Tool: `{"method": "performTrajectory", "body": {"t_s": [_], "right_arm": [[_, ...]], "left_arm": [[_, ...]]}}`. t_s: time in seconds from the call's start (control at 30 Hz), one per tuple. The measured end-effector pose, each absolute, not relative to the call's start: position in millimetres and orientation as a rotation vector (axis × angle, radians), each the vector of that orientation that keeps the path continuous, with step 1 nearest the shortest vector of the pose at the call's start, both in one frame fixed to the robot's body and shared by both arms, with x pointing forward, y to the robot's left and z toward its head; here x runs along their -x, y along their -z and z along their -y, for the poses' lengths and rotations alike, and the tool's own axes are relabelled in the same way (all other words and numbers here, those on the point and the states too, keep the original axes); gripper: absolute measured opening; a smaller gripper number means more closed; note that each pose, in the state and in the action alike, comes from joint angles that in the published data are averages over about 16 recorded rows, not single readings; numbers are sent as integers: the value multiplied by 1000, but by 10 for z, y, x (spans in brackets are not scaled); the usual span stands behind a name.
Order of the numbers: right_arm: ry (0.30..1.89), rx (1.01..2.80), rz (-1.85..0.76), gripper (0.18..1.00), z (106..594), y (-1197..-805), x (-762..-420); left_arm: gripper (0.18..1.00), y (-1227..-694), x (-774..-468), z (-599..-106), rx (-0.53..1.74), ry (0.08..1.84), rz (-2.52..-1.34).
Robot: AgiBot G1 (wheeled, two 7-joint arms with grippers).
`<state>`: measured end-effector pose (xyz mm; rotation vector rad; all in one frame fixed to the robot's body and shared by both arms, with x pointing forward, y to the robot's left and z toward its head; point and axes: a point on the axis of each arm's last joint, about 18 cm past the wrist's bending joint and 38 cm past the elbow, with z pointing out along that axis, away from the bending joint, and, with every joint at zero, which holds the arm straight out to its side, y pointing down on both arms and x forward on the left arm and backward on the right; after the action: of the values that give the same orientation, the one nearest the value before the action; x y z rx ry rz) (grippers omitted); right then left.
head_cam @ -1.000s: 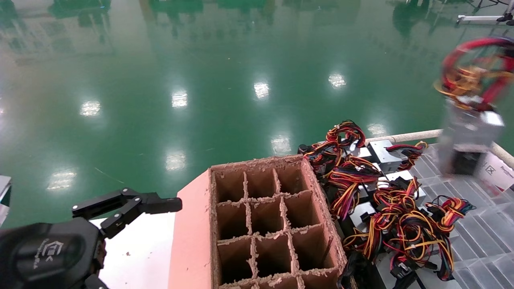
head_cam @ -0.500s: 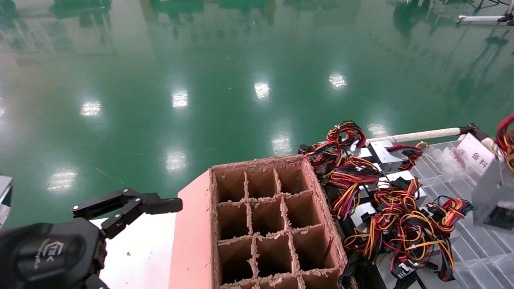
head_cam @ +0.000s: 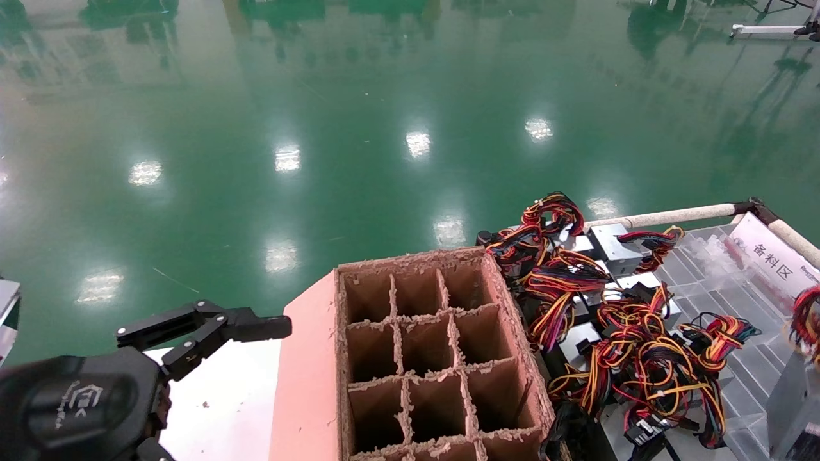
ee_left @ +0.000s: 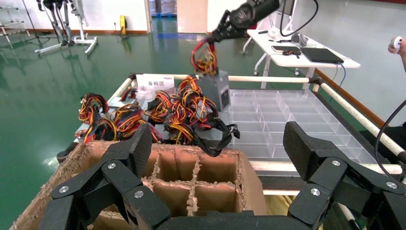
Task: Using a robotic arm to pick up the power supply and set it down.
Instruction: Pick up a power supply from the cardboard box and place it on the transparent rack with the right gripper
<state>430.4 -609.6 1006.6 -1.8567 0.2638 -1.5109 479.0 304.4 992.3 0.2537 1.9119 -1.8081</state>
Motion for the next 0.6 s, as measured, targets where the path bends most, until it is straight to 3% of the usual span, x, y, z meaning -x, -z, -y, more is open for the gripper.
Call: {"method": "performTrajectory", "body": {"t_s": [0.6], "right_arm": [[1388, 1934, -232, 193, 5937, -9863, -4311]], "left_arm": [[1001, -9923, -4790, -3044, -254, 1808, -1912]]}}
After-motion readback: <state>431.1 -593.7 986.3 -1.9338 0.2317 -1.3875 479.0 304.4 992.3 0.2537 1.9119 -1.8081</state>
